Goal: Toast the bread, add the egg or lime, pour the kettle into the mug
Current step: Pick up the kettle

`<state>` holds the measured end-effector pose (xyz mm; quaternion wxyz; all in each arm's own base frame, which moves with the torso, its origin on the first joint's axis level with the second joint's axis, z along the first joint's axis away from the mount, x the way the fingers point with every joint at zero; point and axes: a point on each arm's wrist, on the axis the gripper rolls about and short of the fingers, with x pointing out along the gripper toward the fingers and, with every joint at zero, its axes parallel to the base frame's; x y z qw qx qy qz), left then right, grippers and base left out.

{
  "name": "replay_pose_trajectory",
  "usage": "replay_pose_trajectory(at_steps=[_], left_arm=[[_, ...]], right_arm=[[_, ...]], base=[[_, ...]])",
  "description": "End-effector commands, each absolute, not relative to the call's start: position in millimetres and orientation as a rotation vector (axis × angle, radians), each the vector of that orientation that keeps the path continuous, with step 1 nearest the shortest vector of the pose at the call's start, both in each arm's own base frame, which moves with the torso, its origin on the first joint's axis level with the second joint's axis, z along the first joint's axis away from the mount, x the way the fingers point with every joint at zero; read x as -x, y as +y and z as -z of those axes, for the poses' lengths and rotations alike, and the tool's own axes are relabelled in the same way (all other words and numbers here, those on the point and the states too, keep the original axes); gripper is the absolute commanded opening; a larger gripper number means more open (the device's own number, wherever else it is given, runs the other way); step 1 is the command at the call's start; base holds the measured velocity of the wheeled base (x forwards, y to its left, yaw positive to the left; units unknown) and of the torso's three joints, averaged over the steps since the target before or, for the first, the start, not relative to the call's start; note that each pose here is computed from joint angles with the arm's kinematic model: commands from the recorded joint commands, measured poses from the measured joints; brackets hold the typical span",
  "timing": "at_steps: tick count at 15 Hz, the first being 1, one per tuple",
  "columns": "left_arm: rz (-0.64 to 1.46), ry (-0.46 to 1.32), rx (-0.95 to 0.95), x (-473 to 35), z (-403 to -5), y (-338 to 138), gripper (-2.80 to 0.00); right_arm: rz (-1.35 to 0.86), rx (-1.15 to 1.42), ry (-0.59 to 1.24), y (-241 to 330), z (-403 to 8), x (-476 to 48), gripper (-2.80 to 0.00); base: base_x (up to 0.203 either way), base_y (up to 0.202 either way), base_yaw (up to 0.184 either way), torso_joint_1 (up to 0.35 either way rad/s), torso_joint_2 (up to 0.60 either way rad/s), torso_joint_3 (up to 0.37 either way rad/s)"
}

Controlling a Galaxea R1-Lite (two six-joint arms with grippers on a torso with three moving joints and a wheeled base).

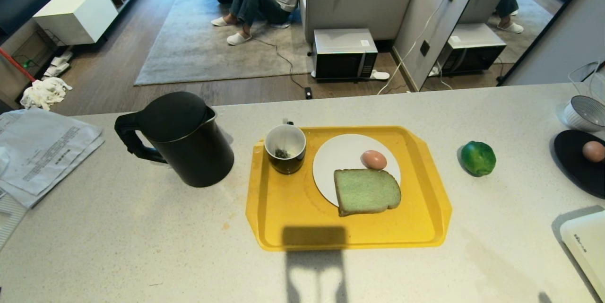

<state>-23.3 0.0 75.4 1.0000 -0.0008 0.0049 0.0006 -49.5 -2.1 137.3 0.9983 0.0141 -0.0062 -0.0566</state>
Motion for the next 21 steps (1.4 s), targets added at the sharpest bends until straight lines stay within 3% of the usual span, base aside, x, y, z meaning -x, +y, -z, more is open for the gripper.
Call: replay_pose_trajectory(at_steps=[1, 5, 21], left_arm=[[-0.002, 0.009, 0.002, 23, -75, 0, -2.8], [-0.002, 0.009, 0.002, 23, -75, 0, -2.8], [-0.002, 0.009, 0.002, 23, -75, 0, -2.8]], right_arm=[[0.115, 0.016, -0.047, -2, -124, 49, -2.8], [0.122, 0.054, -0.244, -2, -139, 49, -2.8], [0.008, 0.116, -0.055, 0, -81, 23, -2.8]], base=[[0.0, 0.0, 0.0, 0.0, 0.0, 0.0], [0.0, 0.0, 0.0, 0.0, 0.0, 0.0], [0.0, 0.0, 0.0, 0.0, 0.0, 0.0]])
